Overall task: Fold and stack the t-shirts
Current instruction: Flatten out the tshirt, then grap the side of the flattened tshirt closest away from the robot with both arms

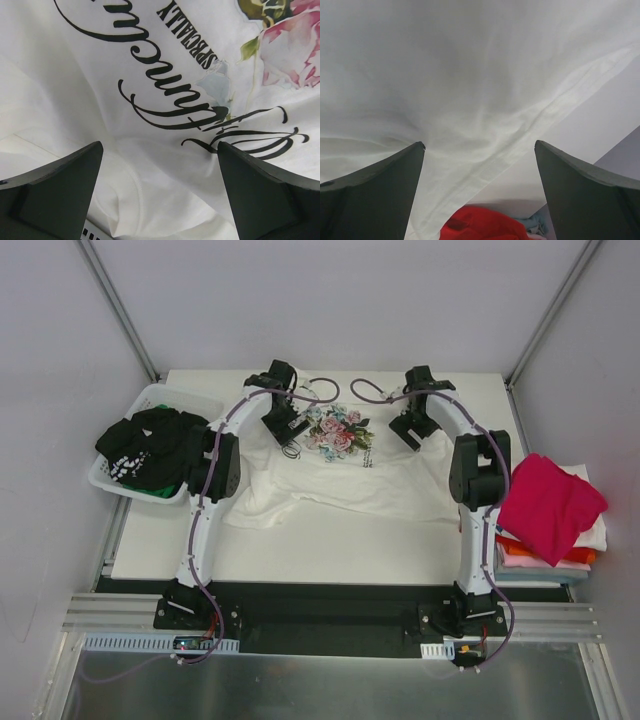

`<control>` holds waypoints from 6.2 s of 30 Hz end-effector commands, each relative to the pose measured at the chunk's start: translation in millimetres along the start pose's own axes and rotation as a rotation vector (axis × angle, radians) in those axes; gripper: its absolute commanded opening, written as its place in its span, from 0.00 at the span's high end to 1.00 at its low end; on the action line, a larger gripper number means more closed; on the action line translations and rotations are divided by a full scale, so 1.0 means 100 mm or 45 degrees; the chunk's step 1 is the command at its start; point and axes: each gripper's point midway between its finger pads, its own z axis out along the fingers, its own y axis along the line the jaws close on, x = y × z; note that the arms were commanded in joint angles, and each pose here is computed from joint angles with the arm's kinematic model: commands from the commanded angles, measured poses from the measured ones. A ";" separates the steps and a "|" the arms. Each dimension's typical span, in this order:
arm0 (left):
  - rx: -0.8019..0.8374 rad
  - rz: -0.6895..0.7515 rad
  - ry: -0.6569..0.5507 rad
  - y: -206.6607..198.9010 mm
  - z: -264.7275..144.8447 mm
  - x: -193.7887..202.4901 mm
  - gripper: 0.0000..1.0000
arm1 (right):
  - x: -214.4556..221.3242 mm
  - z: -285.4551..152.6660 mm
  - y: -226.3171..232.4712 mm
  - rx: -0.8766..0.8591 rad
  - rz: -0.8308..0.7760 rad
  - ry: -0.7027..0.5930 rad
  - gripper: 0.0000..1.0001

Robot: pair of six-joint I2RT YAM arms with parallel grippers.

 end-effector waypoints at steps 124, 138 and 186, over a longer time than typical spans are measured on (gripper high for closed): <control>0.051 0.347 0.031 -2.30 -0.77 1.49 0.32 | 1.55 -0.75 0.99 0.064 -0.023 0.029 0.13; 0.171 0.258 0.007 -2.39 -0.71 1.45 0.32 | 1.62 -0.87 1.23 -0.154 0.036 -0.005 0.14; 0.276 0.112 0.012 -2.18 -0.56 1.48 0.42 | 1.84 -0.47 1.29 -0.257 -0.059 0.148 0.29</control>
